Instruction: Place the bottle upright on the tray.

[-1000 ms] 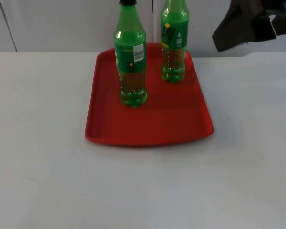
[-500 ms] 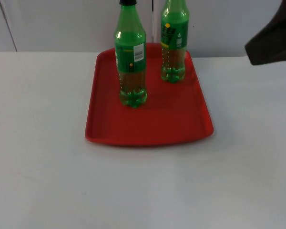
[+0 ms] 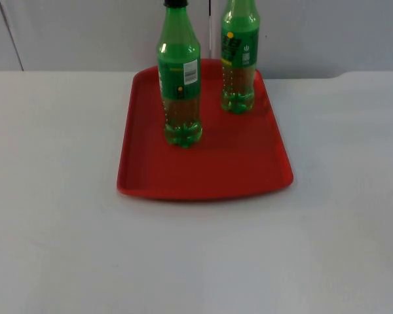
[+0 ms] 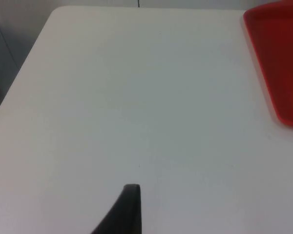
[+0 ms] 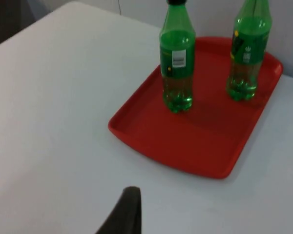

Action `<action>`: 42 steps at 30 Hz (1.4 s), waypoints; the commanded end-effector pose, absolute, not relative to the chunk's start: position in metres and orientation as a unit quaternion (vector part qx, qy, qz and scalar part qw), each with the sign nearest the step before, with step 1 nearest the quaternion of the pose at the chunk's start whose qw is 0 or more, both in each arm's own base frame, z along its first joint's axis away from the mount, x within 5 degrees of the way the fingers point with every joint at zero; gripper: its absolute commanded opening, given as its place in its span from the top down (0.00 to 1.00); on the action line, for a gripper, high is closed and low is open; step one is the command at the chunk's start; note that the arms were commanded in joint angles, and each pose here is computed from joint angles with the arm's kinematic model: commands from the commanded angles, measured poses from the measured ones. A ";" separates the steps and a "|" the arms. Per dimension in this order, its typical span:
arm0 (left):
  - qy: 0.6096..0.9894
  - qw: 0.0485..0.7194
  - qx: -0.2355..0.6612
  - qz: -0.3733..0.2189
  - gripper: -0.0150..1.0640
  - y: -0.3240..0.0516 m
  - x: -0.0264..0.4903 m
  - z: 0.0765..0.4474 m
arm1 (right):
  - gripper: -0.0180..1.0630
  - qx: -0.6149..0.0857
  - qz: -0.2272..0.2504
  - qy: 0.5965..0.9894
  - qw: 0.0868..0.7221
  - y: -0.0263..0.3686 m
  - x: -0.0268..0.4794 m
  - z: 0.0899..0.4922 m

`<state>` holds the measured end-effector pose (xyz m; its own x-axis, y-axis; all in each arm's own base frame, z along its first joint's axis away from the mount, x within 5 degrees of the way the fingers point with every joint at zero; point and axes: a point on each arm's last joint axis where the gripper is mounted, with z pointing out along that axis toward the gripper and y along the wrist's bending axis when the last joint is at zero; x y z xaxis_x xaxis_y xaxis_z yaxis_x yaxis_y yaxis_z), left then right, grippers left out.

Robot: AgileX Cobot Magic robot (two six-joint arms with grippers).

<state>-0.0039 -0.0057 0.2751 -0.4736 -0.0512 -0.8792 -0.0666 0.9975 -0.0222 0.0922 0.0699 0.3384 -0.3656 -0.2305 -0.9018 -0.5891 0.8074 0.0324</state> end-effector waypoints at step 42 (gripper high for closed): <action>0.858 0.513 -0.031 0.007 0.01 -0.005 -0.004 0.274 | 0.13 -0.295 0.147 0.802 0.498 -0.006 -0.005 0.279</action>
